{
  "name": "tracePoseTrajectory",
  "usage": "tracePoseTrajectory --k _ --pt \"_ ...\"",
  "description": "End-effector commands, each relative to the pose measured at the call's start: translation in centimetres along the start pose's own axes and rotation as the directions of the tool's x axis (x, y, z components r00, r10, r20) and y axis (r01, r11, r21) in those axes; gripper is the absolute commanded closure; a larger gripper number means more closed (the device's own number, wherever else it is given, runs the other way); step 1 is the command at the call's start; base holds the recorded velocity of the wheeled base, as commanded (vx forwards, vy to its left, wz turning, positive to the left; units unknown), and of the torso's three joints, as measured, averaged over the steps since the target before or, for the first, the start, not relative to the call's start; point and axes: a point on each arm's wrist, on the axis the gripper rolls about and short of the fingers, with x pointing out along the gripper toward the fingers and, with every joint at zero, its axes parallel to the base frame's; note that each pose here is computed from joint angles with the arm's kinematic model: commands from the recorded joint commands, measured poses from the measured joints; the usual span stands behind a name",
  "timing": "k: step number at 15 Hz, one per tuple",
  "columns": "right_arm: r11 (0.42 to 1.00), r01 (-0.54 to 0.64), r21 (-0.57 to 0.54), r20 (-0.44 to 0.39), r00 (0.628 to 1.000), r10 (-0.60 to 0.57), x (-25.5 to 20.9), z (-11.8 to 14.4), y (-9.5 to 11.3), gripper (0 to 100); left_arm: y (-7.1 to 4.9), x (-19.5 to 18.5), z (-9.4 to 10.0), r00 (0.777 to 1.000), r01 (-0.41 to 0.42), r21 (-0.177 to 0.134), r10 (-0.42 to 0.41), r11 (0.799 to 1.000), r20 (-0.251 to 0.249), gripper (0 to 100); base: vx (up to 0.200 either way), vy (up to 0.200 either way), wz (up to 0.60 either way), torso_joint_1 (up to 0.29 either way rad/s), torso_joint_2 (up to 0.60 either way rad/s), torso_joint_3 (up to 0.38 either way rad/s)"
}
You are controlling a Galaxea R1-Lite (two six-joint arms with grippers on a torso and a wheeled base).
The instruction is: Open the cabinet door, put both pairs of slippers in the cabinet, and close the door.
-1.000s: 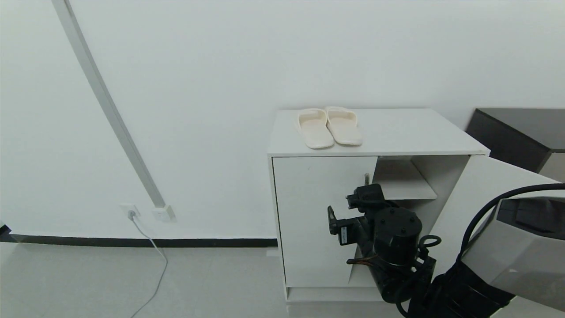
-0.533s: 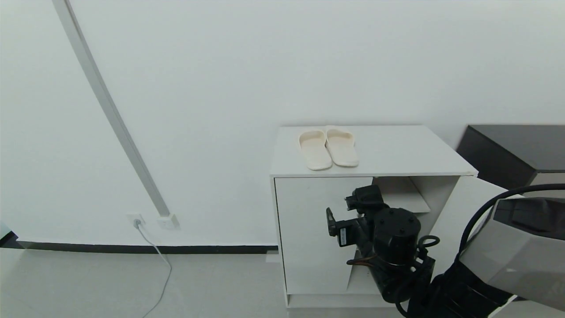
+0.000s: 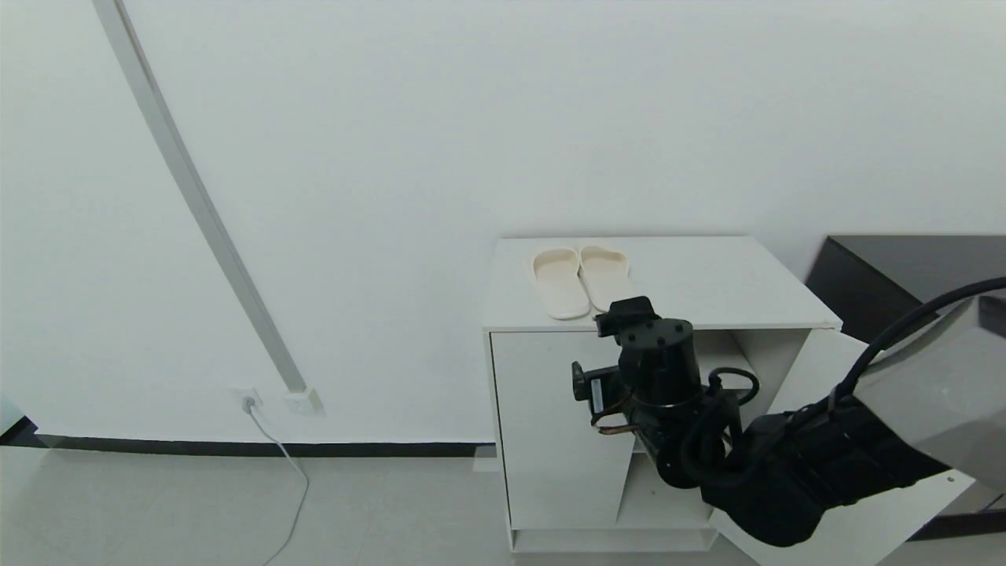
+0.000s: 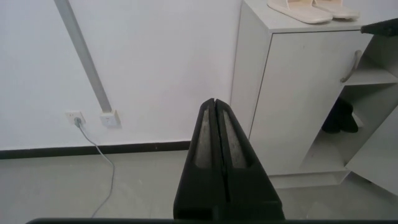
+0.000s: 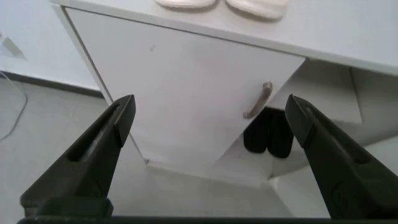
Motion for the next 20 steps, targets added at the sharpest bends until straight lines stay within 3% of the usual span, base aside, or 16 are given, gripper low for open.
tracePoseTrajectory --k 1,6,20 --pt "0.995 0.011 0.104 0.044 0.999 -0.016 -0.4 3.9 -0.6 0 0.0 0.0 0.0 1.000 0.000 0.001 0.000 1.000 -0.001 100 0.000 0.000 0.00 0.000 0.00 0.000" --pt "0.993 0.021 0.116 0.028 0.999 -0.025 -0.1 3.7 -0.6 0 0.0 0.0 0.0 1.000 0.001 0.001 -0.001 1.000 -0.001 100 0.000 0.000 0.00 0.000 0.00 0.000" --pt "0.992 0.022 0.121 0.035 0.999 -0.026 2.4 2.3 0.1 0 0.0 0.0 0.0 1.000 0.000 0.001 0.000 1.000 -0.001 100 0.200 0.000 0.00 0.005 0.00 0.002"
